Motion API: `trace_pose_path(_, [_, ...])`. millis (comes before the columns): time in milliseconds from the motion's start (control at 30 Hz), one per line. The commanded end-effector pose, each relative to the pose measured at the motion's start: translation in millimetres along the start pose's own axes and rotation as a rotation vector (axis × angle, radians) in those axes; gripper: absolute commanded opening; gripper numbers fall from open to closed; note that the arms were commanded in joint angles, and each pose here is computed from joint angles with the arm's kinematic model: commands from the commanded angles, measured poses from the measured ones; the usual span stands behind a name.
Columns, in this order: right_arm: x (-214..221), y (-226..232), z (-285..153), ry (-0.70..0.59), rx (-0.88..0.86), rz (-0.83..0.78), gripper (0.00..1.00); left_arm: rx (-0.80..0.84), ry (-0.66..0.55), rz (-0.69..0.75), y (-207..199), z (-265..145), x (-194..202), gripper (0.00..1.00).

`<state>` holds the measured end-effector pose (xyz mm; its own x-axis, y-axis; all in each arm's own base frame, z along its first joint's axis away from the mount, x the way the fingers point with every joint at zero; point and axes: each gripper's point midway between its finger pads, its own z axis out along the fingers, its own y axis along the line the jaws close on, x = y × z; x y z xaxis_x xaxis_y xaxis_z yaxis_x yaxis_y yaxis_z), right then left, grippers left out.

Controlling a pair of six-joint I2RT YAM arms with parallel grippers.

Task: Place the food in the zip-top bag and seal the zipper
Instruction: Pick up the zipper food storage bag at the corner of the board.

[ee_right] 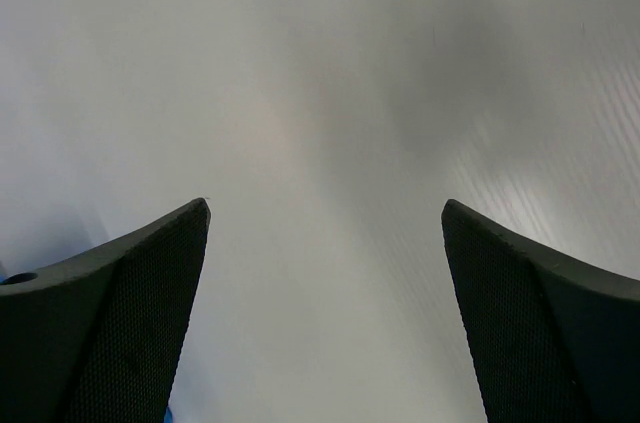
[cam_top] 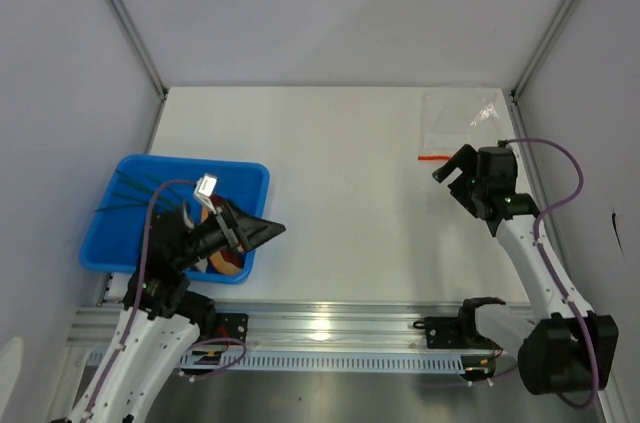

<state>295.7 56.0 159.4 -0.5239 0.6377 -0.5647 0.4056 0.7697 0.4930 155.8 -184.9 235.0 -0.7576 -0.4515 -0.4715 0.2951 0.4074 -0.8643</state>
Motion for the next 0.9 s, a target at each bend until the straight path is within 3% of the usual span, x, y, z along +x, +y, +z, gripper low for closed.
trace_pose_path(0, [-66,18,17,-0.138,-0.106,0.111,0.99,0.180,-0.063,0.158,-40,-17,-4,0.99])
trace_pose_path(200, [-93,-8,89,-0.073,-0.187,0.395,0.99,0.158,-0.092,0.281,-52,-31,-9,1.00])
trace_pose_path(400, [-125,-34,136,-0.129,-0.090,0.262,0.91,0.157,-0.096,0.377,-62,-40,-11,0.99])
trace_pose_path(500, [-120,-45,150,-0.084,-0.095,0.331,0.91,0.150,-0.110,0.395,-60,-40,-13,1.00])
trace_pose_path(633, [-123,-53,161,-0.146,-0.135,0.374,0.90,0.169,-0.107,0.387,-57,-35,-12,0.99])
trace_pose_path(867, [-118,-67,186,-0.156,-0.174,0.500,0.73,0.174,-0.086,0.365,-56,-33,-9,0.97])
